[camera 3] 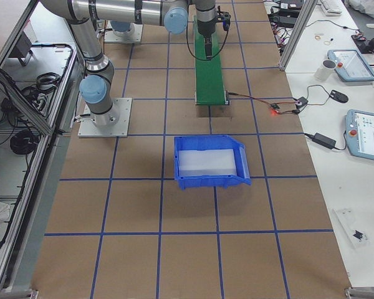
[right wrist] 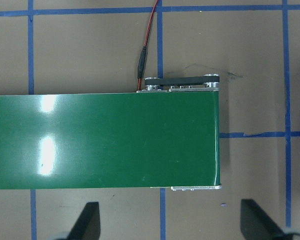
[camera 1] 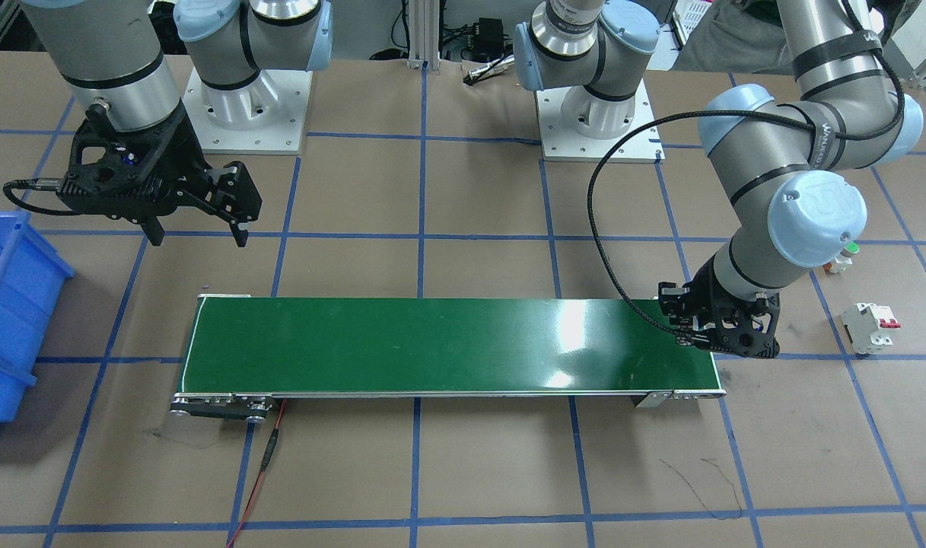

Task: Move capacitor from left to right
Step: 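Carry the capacitor with the left gripper over the conveyor's near end, then lower the capacitor onto the belt and open the left gripper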

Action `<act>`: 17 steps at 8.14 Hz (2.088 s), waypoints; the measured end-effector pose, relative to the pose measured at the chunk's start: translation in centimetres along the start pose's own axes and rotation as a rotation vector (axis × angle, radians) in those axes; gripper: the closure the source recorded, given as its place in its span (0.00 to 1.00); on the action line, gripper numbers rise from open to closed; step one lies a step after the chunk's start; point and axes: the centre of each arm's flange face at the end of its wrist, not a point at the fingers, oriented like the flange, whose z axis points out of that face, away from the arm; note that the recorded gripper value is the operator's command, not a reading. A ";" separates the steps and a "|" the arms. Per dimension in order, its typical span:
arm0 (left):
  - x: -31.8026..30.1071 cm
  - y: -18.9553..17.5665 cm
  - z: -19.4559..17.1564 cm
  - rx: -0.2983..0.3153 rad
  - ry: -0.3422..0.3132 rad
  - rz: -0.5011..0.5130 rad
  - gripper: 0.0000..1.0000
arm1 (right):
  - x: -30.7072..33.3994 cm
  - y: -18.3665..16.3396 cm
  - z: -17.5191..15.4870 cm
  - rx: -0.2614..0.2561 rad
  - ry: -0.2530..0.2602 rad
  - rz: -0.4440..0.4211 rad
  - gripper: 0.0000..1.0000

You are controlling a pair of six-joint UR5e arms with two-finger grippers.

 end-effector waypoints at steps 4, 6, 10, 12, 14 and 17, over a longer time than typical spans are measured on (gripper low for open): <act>0.0 -2.0 2.1 0.054 0.025 -0.020 0.89 | 0.0 0.0 0.0 -0.001 0.000 0.000 0.00; 0.0 -2.1 2.4 0.058 0.025 -0.023 0.89 | 0.0 0.0 0.1 -0.001 0.000 0.000 0.00; 0.1 -1.9 2.5 0.052 0.028 -0.042 0.86 | 0.0 0.0 0.1 -0.002 0.000 0.000 0.00; 0.5 -1.2 3.3 0.034 0.034 -0.049 0.84 | 0.0 0.0 0.0 -0.001 0.000 0.000 0.00; 0.7 -0.7 3.5 0.028 0.036 -0.056 0.73 | 0.0 0.0 0.0 -0.001 0.000 0.000 0.00; 0.8 -0.7 3.8 0.025 0.039 -0.054 0.26 | 0.0 0.0 0.1 -0.002 0.000 0.000 0.00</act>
